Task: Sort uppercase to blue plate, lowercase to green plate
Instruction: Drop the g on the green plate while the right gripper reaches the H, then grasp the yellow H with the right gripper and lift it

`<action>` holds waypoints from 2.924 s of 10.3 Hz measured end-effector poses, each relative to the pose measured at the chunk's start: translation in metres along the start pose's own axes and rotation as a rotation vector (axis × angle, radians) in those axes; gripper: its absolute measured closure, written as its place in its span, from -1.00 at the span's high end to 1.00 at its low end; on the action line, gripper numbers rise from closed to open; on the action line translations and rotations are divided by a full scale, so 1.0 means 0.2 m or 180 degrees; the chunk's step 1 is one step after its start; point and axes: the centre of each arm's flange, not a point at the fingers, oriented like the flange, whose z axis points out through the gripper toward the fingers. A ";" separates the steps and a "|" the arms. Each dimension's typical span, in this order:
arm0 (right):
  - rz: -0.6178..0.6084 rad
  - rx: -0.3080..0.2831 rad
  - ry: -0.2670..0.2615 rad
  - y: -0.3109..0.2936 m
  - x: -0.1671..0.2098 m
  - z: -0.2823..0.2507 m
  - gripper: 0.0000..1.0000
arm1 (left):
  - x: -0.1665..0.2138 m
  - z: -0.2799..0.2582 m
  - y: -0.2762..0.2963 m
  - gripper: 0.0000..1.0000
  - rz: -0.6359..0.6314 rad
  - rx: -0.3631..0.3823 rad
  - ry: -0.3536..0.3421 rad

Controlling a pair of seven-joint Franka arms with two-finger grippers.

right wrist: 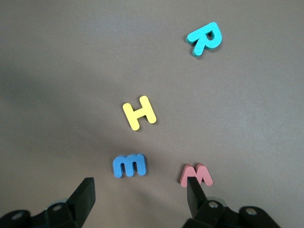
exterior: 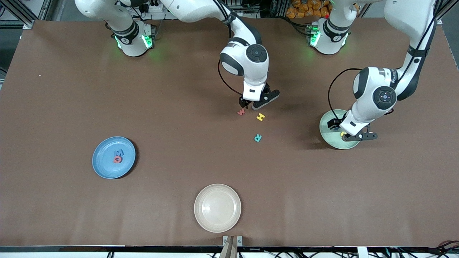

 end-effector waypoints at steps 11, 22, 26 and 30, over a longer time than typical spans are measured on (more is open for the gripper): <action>-0.0073 0.0087 0.0268 -0.03 0.11 0.03 0.65 | 0.00 -0.25 -0.06 1.00 -0.0095 -0.0004 0.0213; -0.0496 0.0025 0.0329 0.03 0.19 0.23 0.52 | 0.00 -0.28 -0.05 1.00 -0.0115 -0.0008 0.0247; -0.0502 0.0028 0.0340 0.03 0.19 0.27 0.41 | -0.01 -0.27 -0.05 1.00 -0.0115 -0.0007 0.0236; -0.0502 0.0028 0.0348 0.03 0.19 0.28 0.22 | -0.01 -0.27 -0.05 1.00 -0.0115 -0.0007 0.0239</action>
